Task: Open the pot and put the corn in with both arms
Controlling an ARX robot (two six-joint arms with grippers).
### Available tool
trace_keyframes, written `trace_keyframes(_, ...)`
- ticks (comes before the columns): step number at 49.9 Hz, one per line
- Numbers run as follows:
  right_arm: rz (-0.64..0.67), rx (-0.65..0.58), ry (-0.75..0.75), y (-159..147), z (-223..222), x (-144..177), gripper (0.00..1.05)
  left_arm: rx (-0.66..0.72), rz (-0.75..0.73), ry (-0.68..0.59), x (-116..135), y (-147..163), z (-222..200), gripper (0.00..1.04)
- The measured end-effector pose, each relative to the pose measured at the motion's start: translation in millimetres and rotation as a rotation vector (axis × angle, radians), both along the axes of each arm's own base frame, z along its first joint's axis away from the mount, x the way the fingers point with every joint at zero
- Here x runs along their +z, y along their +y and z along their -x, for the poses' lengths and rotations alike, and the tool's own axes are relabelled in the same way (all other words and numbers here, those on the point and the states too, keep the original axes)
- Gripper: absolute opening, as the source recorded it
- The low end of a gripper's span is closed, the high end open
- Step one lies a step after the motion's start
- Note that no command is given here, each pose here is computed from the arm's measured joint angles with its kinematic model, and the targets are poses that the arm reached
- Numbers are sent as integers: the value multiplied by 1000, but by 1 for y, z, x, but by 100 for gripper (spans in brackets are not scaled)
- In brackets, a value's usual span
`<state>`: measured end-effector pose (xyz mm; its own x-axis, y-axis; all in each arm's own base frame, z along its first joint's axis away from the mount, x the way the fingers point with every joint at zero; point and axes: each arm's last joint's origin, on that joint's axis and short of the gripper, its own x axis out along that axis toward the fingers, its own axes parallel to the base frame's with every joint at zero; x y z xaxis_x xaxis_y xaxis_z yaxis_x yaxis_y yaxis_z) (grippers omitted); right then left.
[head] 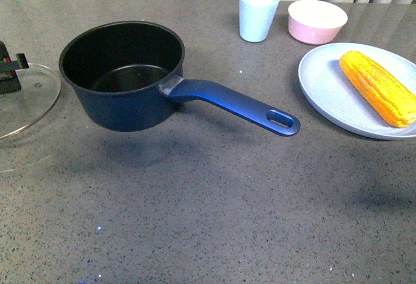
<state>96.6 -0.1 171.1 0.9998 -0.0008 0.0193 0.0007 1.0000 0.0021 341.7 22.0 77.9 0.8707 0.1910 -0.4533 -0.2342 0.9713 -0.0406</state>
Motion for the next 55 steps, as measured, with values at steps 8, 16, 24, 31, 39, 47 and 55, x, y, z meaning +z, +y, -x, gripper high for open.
trace_keyframes(8, 0, 0, 0, 0, 0, 0, 96, -5, 1, 5, -6, -2, 0, 62)
trace_keyframes(16, 0, 0, 0, 0, 0, 0, 96, -7, 2, 10, -12, -2, 0, 62)
trace_keyframes(24, 0, 0, 0, 0, 0, 0, 96, -7, 8, 6, -19, -2, 0, 62)
trace_keyframes(31, 0, 0, 0, 0, 0, 0, 96, -9, 9, -3, -21, -2, 1, 62)
trace_keyframes(39, 0, 0, 0, 0, 0, 0, 96, -11, 7, -8, -24, -2, 3, 62)
trace_keyframes(47, 0, 0, 0, 0, 0, 0, 96, -20, 18, -2, -27, -3, 7, 79)
trace_keyframes(55, 0, 0, 0, 0, 0, 0, 96, -23, 40, 23, -31, -3, 16, 98)
